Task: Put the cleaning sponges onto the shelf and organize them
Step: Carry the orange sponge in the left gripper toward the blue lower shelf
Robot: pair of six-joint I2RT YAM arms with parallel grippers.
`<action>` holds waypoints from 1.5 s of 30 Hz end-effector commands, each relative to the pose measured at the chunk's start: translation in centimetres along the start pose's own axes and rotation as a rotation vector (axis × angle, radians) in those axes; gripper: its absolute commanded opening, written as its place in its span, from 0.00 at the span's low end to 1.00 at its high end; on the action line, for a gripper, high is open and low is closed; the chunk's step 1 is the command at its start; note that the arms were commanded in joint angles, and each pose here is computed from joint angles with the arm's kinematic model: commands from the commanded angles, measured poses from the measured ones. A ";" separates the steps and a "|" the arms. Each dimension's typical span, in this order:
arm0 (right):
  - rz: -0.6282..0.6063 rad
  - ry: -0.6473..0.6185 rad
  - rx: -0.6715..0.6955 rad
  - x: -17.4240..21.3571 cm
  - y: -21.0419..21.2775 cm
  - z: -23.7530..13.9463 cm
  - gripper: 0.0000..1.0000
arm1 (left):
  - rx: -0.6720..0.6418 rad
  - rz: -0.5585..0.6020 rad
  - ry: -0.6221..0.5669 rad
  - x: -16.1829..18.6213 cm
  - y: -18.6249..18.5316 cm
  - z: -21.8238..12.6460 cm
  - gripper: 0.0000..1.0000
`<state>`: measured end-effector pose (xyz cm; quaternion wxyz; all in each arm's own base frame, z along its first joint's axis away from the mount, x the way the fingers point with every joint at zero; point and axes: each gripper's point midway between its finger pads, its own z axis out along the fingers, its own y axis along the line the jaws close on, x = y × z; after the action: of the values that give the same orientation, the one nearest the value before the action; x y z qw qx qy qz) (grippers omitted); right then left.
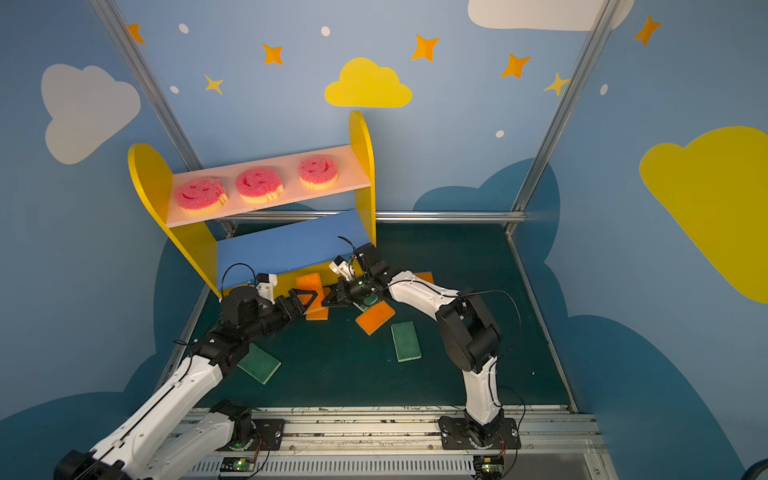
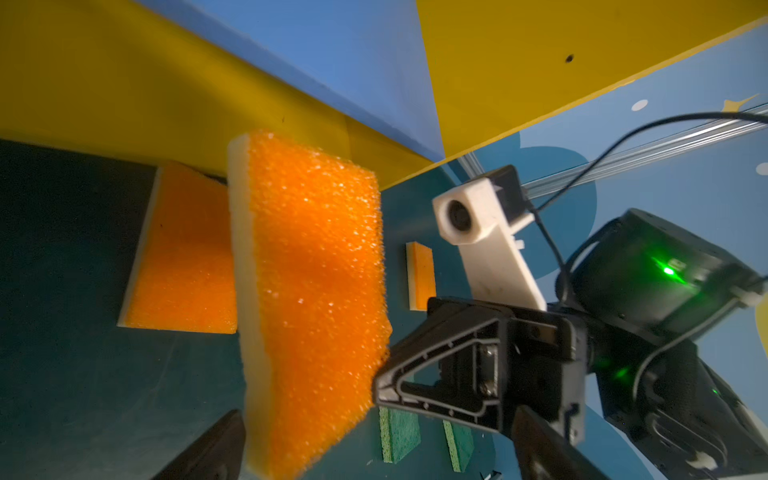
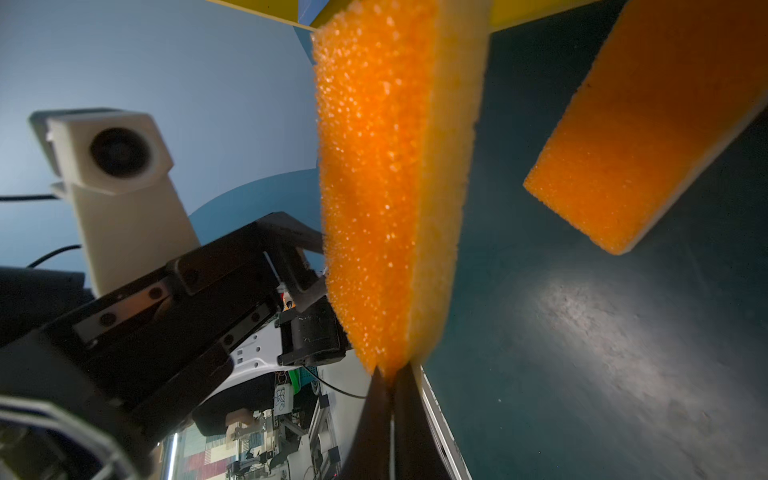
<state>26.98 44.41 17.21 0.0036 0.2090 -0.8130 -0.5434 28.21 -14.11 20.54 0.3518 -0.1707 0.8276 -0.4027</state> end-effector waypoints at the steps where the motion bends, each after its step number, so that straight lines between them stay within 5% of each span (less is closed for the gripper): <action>1: -0.019 0.019 -0.017 -1.0 0.9 0.8 0.00 | -0.084 0.074 -0.051 -0.7 0.7 -2.1 0.99; 7: -0.046 0.033 -0.044 -2.6 2.0 2.5 0.00 | -0.111 0.051 -0.060 0.2 2.1 -3.1 0.94; 11: -0.049 0.041 -0.063 -3.0 2.5 3.1 0.00 | -0.100 -0.017 -0.097 0.5 3.5 -2.9 0.51; 12: -0.048 0.041 -0.067 -3.0 2.6 3.1 0.00 | -0.100 -0.037 -0.119 0.4 3.9 -2.9 0.48; 16: -0.053 0.040 -0.073 -2.9 3.3 3.0 0.00 | -0.035 -0.090 -0.262 -0.4 5.0 -2.9 0.55; 24: -0.031 0.006 -0.061 -3.2 3.8 2.4 0.00 | 0.078 -0.212 -0.574 -2.9 6.5 -5.5 0.48; 33: -0.004 -0.031 -0.079 -4.4 4.2 2.7 0.00 | 0.168 -0.207 -0.573 -3.6 4.7 -4.5 0.53; 45: -0.031 -0.015 -0.114 -4.6 6.1 3.8 0.00 | 0.172 -0.199 -0.568 -4.2 3.8 -3.2 0.47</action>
<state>28.49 50.40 21.35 0.0040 0.2074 -0.7862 -0.5821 28.43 -7.75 18.49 0.5180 -0.3305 0.6637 -0.4265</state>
